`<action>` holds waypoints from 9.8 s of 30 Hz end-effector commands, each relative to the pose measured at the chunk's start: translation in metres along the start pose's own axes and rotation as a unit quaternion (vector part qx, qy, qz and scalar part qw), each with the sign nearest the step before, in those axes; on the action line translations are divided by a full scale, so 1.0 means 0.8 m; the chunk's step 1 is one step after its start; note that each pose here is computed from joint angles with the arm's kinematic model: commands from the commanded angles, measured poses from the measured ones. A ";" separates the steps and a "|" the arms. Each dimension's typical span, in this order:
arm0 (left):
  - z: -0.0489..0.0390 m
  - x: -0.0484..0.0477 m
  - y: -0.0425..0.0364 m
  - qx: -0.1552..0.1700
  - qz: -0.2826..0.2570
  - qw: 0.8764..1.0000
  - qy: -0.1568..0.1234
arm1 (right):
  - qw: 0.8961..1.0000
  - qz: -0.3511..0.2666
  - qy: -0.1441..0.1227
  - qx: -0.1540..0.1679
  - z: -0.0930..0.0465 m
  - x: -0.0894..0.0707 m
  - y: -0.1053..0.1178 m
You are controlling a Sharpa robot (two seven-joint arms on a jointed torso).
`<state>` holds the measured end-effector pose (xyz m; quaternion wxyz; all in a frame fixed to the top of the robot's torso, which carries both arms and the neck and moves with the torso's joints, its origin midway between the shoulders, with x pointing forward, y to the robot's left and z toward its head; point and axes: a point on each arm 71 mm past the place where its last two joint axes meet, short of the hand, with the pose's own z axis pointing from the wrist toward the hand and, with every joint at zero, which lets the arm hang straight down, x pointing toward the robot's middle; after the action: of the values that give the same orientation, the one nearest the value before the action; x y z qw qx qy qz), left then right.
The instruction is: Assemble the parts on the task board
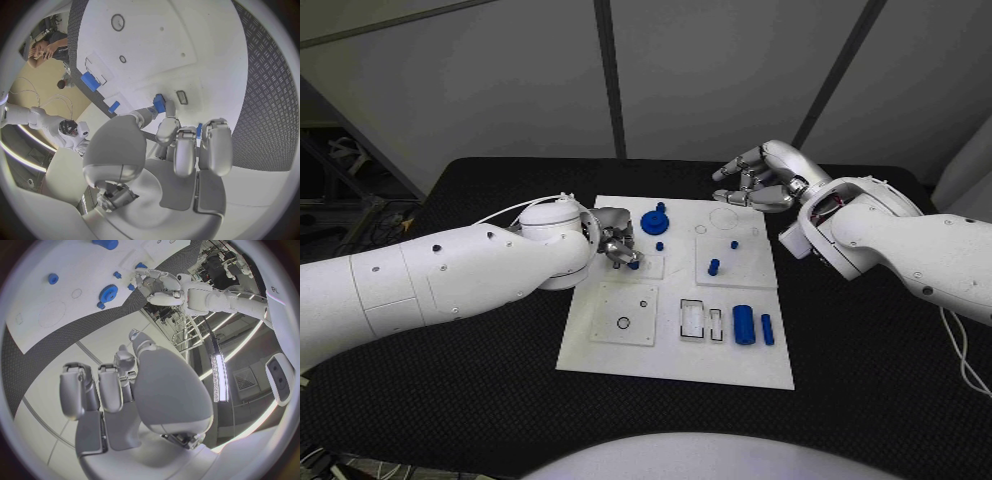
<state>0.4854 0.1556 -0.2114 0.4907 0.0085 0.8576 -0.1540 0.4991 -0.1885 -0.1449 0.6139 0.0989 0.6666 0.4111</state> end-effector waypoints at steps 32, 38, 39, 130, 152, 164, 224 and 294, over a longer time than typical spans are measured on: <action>0.004 0.001 0.0005 -0.004 -0.008 1.000 0.004 | 1.000 -0.002 0.001 -0.005 0.001 -0.001 0.001; 0.004 0.000 0.0013 -0.005 -0.011 1.000 -0.001 | 1.000 -0.002 0.000 -0.005 0.001 -0.001 0.001; 0.004 0.000 0.0012 -0.005 -0.012 1.000 -0.002 | 1.000 -0.002 0.000 -0.004 0.001 -0.002 0.000; 0.059 -0.089 0.0553 -0.093 -0.037 0.991 0.087 | 1.000 -0.003 0.008 0.001 0.006 0.003 -0.001; 0.060 -0.087 0.0525 -0.081 -0.069 0.990 0.093 | 1.000 -0.002 0.010 0.001 0.007 0.004 -0.001; 0.060 -0.085 0.0535 -0.081 -0.071 0.989 0.100 | 1.000 -0.002 0.011 0.001 0.007 0.004 -0.001; -0.006 -0.036 0.0482 -0.029 -0.069 0.995 0.066 | 1.000 -0.004 0.010 0.004 0.006 0.001 -0.005; 0.000 -0.023 0.0467 -0.029 -0.056 0.992 0.106 | 1.000 -0.003 0.014 0.005 0.006 0.000 -0.008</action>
<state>0.5028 0.1952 -0.2026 0.3992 -0.0417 0.9027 -0.1551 0.5058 -0.1912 -0.1500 0.6061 0.0972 0.6784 0.4036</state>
